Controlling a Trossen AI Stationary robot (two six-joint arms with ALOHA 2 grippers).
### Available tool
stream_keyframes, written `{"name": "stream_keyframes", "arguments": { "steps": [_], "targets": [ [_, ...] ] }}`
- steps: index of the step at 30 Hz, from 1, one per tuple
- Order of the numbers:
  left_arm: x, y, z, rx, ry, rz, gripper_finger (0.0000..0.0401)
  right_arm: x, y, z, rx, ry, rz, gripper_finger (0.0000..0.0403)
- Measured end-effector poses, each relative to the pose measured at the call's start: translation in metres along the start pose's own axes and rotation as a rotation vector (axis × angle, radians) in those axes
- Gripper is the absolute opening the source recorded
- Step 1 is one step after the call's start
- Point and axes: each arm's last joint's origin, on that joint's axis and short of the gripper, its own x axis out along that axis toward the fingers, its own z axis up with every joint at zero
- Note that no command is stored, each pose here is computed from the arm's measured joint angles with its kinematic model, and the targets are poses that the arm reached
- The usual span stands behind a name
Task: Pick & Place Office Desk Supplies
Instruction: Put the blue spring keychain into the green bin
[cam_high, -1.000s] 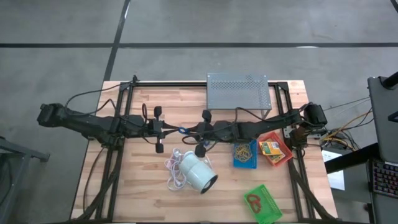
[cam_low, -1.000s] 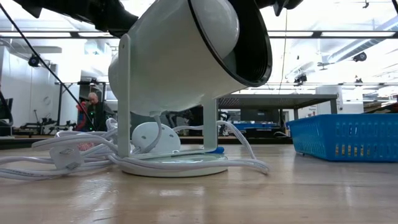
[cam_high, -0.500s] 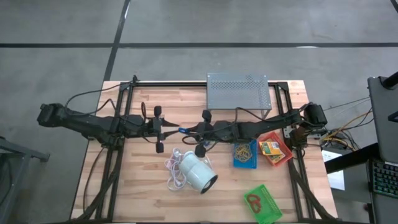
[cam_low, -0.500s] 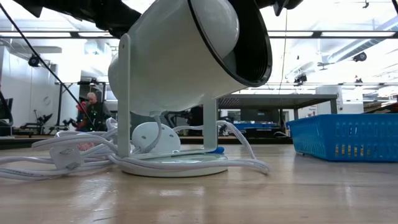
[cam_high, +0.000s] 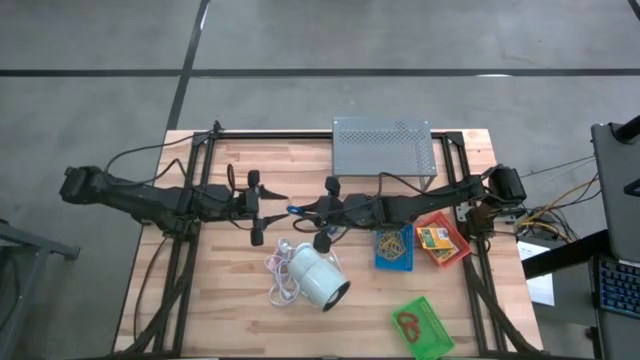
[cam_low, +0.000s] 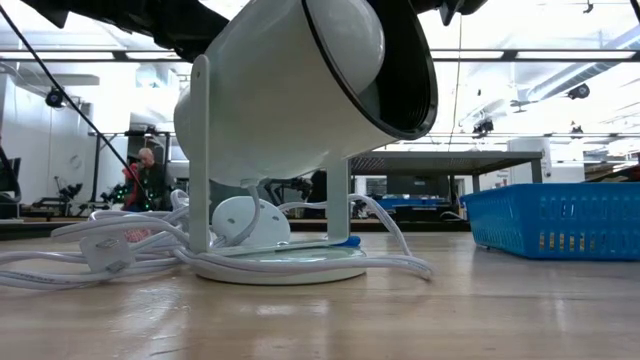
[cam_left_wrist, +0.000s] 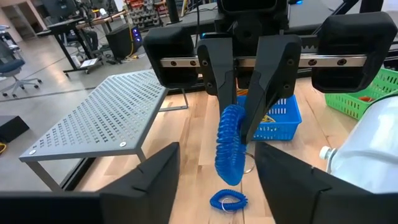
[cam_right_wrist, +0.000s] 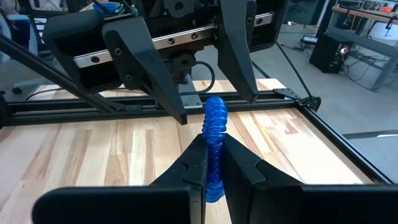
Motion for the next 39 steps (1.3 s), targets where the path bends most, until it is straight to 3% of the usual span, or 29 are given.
{"name": "stream_keyframes", "arguments": {
  "steps": [10, 18, 31, 39],
  "targets": [
    [0.0, 0.0, 0.0, 0.002, 0.003, 0.0, 0.025, -0.008, -0.002, 0.006, -0.013, 0.038, -0.002, 0.0024],
    [0.0, 0.0, -0.001, 0.005, 0.009, -0.001, 0.0248, -0.051, -0.008, 0.05, 0.09, 0.262, -0.025, 0.0024],
    [0.0, 0.0, -0.001, 0.005, 0.009, -0.001, 0.0248, -0.14, 0.013, 0.119, 0.426, 0.721, -0.033, 0.0024],
    [0.0, 0.0, -0.001, 0.009, 0.007, 0.0, 0.0244, -0.188, 0.042, 0.119, 0.69, 0.904, -0.193, 0.0024]
  ]
}}
